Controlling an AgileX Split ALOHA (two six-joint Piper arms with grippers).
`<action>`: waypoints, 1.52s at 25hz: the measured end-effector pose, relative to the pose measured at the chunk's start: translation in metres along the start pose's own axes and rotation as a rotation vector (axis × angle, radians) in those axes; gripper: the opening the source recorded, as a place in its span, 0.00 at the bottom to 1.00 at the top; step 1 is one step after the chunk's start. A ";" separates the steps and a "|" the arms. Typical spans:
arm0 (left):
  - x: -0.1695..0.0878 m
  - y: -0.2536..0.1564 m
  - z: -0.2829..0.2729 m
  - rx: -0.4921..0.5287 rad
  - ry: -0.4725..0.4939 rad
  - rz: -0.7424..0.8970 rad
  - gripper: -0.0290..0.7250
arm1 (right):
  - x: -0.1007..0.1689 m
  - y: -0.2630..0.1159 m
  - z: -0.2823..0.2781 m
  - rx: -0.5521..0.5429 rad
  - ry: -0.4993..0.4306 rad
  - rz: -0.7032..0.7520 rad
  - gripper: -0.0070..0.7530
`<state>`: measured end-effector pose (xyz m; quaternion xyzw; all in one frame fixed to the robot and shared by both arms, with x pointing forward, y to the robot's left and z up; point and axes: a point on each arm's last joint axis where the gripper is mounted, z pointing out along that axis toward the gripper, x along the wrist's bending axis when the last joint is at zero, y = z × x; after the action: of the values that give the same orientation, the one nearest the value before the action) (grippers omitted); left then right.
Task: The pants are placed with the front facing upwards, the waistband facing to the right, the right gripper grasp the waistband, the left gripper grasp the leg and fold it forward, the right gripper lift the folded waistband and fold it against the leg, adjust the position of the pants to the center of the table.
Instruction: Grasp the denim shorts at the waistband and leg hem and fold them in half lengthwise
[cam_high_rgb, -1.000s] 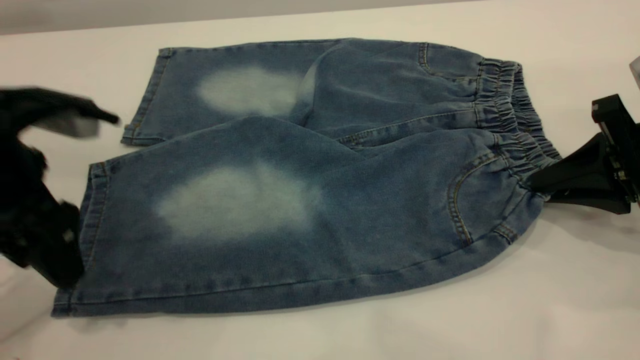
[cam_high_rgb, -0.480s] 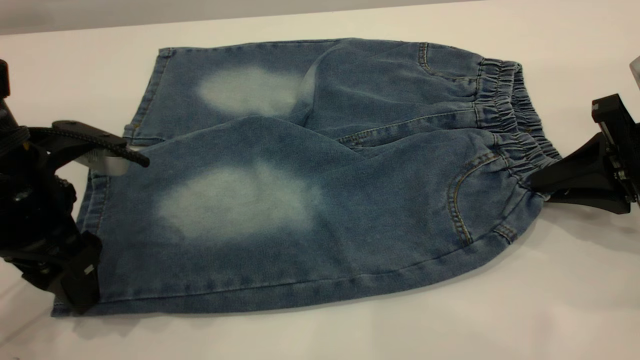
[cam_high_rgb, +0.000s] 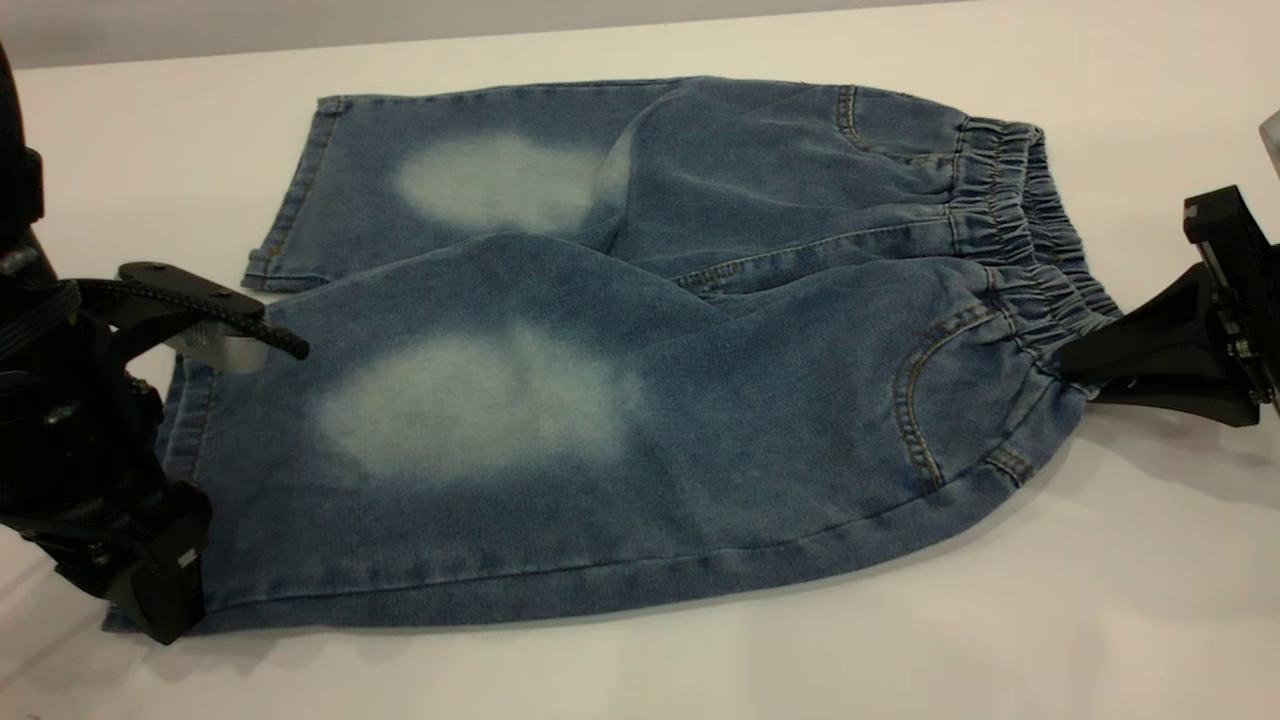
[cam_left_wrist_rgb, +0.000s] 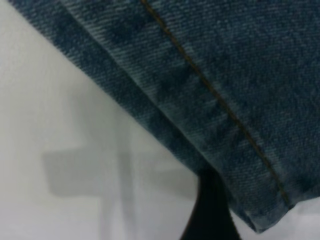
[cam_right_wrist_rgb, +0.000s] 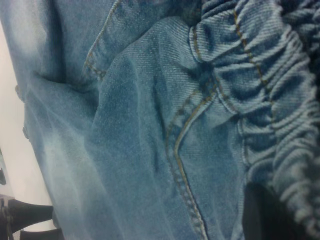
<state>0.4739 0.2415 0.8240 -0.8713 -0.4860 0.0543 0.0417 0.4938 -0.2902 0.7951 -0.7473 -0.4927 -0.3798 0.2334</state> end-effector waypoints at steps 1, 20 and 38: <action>0.000 0.000 0.000 -0.002 0.001 0.000 0.67 | 0.000 0.000 0.000 0.000 0.000 0.000 0.06; -0.001 0.003 -0.010 0.024 -0.035 -0.037 0.12 | 0.001 0.000 0.000 0.000 0.010 0.000 0.06; -0.008 0.025 -0.126 -0.270 -0.084 -0.042 0.12 | 0.025 0.009 -0.013 -0.054 0.069 -0.078 0.06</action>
<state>0.5074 0.2188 0.9466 -0.8555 -0.5083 0.0241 -0.0955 0.5028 -0.2896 0.8230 -0.7201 -0.5028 -0.4272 0.2149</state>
